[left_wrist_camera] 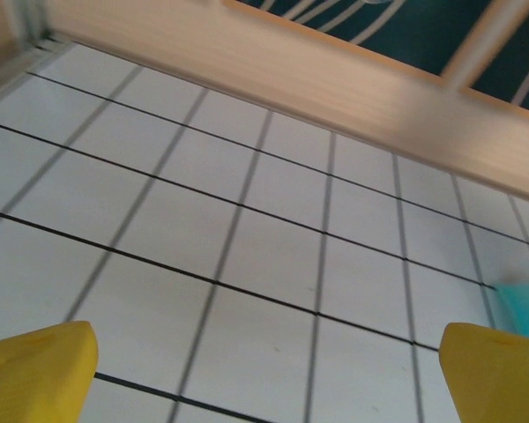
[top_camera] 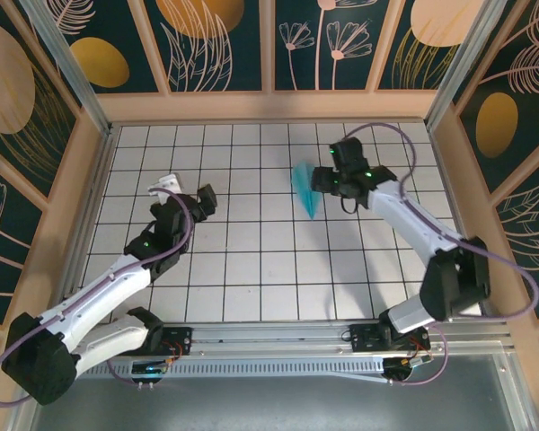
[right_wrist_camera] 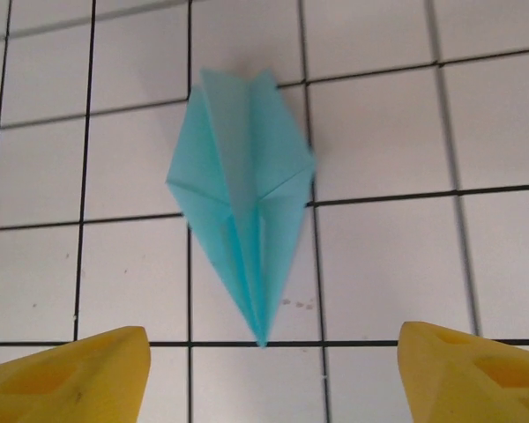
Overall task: Fold a paper plane with a square sheet of paper (fold left side to right side)
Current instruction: Place the paper plane at the top-center of the table, then reset both arms
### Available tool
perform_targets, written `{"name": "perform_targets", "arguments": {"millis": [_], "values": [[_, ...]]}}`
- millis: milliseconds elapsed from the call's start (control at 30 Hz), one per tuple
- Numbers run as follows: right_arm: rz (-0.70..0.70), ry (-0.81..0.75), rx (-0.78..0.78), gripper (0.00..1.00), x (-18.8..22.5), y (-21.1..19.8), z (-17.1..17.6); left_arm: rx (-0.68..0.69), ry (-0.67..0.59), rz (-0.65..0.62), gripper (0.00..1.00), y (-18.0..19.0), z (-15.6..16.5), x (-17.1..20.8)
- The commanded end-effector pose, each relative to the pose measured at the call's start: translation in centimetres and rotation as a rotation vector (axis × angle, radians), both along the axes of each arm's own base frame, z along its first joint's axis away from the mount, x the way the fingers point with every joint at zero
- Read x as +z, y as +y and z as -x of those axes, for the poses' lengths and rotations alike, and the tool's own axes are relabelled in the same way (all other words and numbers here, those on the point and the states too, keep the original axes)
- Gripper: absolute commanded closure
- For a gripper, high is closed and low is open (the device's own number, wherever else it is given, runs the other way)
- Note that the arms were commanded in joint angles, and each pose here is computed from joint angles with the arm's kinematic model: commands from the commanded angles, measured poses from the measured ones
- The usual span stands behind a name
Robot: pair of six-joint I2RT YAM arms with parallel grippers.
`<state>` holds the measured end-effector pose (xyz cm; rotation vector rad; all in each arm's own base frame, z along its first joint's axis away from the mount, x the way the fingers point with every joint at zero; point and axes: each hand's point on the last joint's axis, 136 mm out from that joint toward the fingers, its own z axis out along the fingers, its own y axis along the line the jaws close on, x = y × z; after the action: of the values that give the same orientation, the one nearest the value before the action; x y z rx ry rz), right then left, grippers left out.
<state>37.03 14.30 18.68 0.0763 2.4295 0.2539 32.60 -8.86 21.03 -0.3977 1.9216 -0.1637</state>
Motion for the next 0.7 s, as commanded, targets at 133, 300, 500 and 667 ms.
{"name": "perform_targets", "arguments": {"millis": [133,300,500,667], "values": [[-0.018,-0.195,-0.151,0.13,2.3,-7.2,0.4,0.129,-0.054,-0.136,0.01,5.3,-1.5,2.1],[-0.008,-0.286,-0.307,0.01,1.8,-12.9,0.7,0.236,-0.123,-0.248,0.01,8.1,-1.5,2.1],[-0.001,-0.423,-0.422,0.01,-0.1,-18.3,0.6,0.334,-0.195,-0.328,0.01,11.1,-1.2,1.4],[0.077,-0.596,-0.414,0.01,-1.4,-19.5,0.8,0.389,-0.177,-0.375,0.01,13.3,-1.5,-0.8]]}}
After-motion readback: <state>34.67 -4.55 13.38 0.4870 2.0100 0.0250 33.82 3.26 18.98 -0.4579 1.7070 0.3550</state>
